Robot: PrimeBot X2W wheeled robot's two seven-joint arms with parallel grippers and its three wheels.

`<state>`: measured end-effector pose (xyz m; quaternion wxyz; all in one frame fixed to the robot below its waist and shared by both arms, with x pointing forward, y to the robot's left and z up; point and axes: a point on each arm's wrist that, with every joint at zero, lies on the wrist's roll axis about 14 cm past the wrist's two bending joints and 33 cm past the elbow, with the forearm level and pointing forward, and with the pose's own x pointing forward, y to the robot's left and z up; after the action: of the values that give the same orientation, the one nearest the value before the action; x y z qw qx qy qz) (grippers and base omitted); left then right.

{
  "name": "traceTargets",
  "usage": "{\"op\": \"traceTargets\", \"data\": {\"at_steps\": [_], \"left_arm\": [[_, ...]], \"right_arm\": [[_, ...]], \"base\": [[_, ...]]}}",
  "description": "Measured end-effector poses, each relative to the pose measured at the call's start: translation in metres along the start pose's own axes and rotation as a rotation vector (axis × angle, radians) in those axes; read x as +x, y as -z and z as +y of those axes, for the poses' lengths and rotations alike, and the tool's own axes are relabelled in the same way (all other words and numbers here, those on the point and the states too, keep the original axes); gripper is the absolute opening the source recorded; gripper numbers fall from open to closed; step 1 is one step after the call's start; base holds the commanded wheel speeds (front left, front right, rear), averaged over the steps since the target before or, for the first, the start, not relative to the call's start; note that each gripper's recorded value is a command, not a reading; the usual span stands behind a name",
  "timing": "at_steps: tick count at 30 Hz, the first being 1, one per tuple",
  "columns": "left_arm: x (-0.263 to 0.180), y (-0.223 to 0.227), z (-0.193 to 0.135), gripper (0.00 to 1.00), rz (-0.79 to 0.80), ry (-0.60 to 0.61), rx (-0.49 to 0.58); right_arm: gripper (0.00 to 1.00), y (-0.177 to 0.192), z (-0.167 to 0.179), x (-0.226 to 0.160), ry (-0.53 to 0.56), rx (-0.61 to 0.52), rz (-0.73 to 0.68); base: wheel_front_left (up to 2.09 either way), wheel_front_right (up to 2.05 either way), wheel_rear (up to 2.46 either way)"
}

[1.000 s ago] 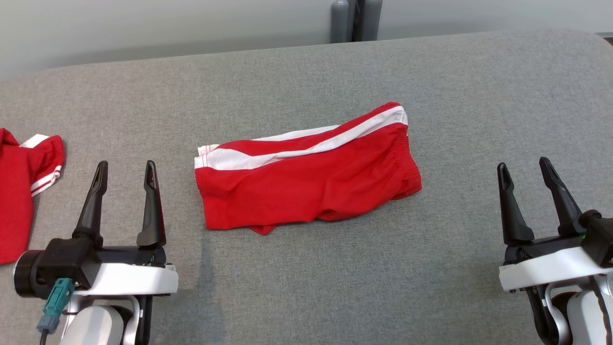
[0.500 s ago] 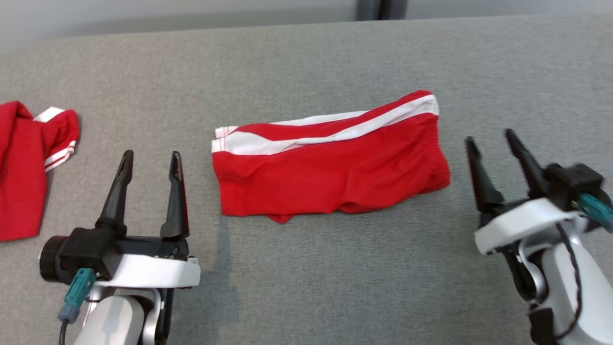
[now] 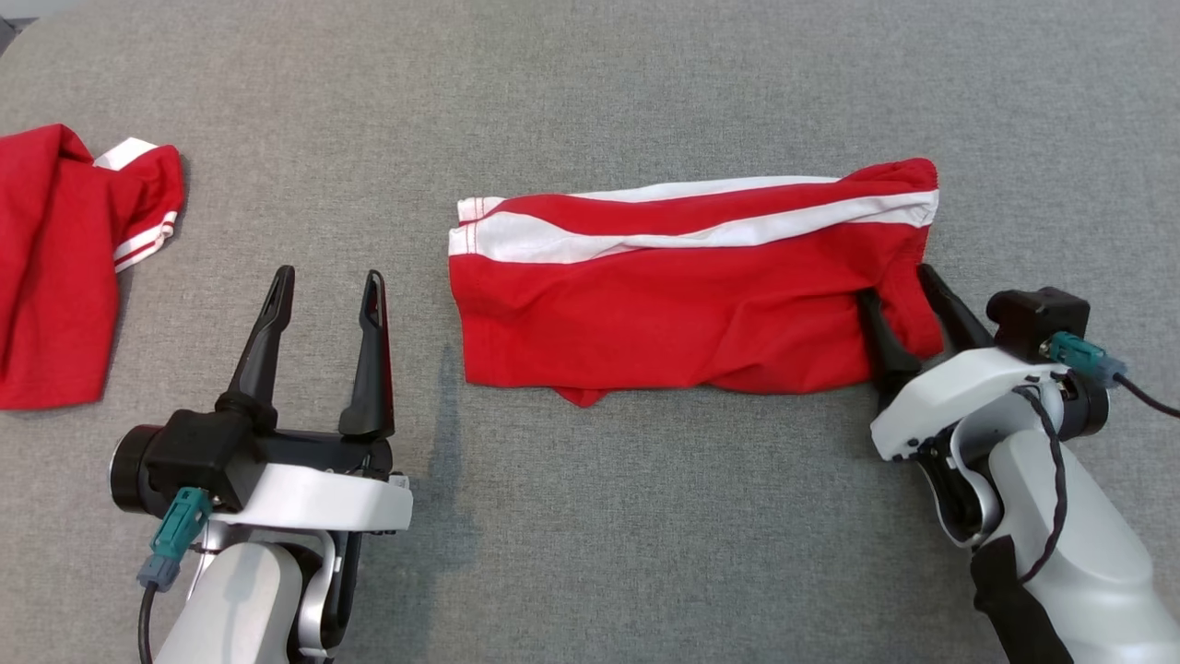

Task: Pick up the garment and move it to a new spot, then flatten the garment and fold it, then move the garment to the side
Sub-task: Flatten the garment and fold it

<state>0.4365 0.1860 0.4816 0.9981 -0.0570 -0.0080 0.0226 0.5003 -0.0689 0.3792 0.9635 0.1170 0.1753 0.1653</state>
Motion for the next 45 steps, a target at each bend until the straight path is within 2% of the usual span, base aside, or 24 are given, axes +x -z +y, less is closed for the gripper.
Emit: {"op": "traceTargets", "data": {"at_steps": [9,11,12,13,22,29,32,35,39,44,45], "left_arm": [[0.008,0.002,-0.008,1.0,-0.003,0.028,-0.009],[0.009,0.003,-0.01,1.0,-0.004,0.032,-0.01],[0.01,0.003,-0.01,1.0,-0.005,0.034,-0.009],[0.01,0.003,-0.012,1.0,-0.005,0.038,-0.009],[0.016,0.003,-0.021,1.0,-0.013,0.067,-0.011],[0.016,-0.002,-0.029,1.0,-0.026,0.092,-0.019],[0.016,-0.003,-0.031,1.0,-0.029,0.097,-0.021],[0.015,-0.003,-0.033,1.0,-0.026,0.104,-0.021],[0.014,-0.005,-0.038,1.0,-0.03,0.118,-0.023],[0.011,-0.007,-0.039,1.0,-0.033,0.124,-0.024],[0.011,-0.007,-0.039,1.0,-0.033,0.124,-0.024]], "right_arm": [[1.0,0.004,-0.01,0.006,0.038,0.077,0.004],[0.38,0.006,-0.007,0.006,0.03,0.084,0.018],[0.14,0.005,-0.006,0.006,0.026,0.085,0.02],[0.0,0.006,-0.006,0.005,0.026,0.091,0.021],[0.0,-0.002,-0.023,-0.009,0.069,0.186,-0.032],[0.0,0.004,-0.104,-0.058,0.286,0.281,-0.066],[0.0,0.004,-0.113,-0.068,0.317,0.323,-0.079],[0.0,-0.005,-0.101,-0.065,0.281,0.362,-0.096],[0.0,-0.035,-0.06,-0.051,0.146,0.389,-0.152],[0.0,-0.077,-0.011,-0.038,-0.023,0.337,-0.227],[0.0,-0.077,-0.011,-0.038,-0.023,0.337,-0.227]], "base": [[0.0,0.0,0.0],[0.0,0.0,0.0],[0.0,0.0,0.0],[0.0,0.0,0.0],[0.0,0.0,0.0],[0.0,0.0,0.0],[0.0,0.0,0.0],[0.0,0.0,0.0],[0.0,0.0,0.0],[0.0,0.0,0.0],[0.0,0.0,0.0]]}}
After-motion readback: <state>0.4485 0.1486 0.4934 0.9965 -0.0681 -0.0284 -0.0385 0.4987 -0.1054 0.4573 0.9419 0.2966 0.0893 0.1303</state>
